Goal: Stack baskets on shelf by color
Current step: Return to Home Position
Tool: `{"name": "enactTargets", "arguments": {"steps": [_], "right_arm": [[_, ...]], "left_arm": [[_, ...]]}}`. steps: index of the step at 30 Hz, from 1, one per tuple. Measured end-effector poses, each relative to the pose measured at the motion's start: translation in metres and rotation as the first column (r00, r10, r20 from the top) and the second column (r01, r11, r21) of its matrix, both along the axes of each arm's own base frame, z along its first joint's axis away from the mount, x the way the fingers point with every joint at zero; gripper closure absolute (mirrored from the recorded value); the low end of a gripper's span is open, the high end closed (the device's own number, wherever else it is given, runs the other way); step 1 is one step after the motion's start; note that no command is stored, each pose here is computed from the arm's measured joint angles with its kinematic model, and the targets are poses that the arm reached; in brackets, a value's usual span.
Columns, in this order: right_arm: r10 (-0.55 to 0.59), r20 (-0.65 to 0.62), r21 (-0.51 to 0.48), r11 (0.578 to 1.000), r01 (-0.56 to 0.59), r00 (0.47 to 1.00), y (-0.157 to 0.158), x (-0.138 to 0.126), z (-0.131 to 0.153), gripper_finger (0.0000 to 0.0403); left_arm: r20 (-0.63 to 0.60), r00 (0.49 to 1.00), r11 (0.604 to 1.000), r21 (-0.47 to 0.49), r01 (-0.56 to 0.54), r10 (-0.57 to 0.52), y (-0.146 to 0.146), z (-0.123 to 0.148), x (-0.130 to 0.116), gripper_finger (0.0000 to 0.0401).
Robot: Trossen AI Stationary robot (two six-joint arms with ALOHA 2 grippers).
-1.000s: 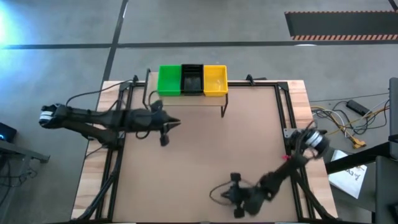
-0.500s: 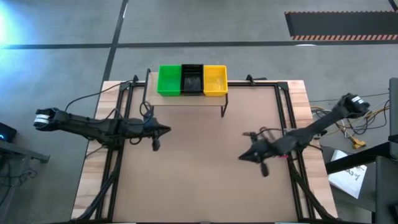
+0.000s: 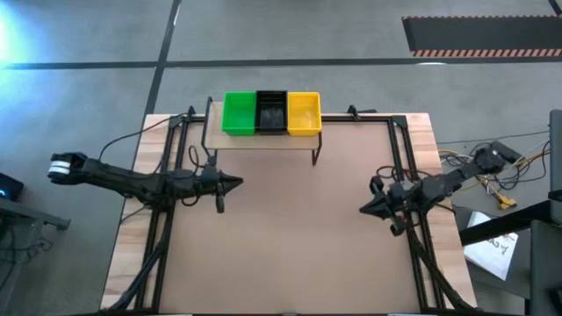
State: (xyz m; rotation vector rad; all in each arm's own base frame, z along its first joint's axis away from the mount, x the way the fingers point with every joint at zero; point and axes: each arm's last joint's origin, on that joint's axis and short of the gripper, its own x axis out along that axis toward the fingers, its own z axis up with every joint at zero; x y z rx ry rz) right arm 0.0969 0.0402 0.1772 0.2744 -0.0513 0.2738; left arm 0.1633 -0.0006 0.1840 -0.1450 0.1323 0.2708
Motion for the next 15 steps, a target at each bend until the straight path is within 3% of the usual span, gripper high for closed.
{"name": "enactTargets", "arguments": {"steps": [5,11,15], "right_arm": [[-0.048,0.016,-0.051,0.997,0.049,0.999,-0.013,-0.004,-0.002,0.0394],[-0.1,-0.058,-0.103,0.99,0.094,0.993,-0.029,0.001,-0.01,0.0394],[-0.168,-0.053,-0.14,0.977,0.159,0.984,-0.037,0.002,-0.01,0.0394]], "left_arm": [[0.043,0.999,1.0,0.013,-0.005,0.004,0.0,-0.004,0.0,0.0386],[0.037,0.999,1.0,0.002,-0.028,0.028,0.004,-0.015,-0.004,0.0386],[0.07,0.997,1.0,-0.008,0.011,-0.011,0.008,-0.031,-0.016,0.0387]]}}
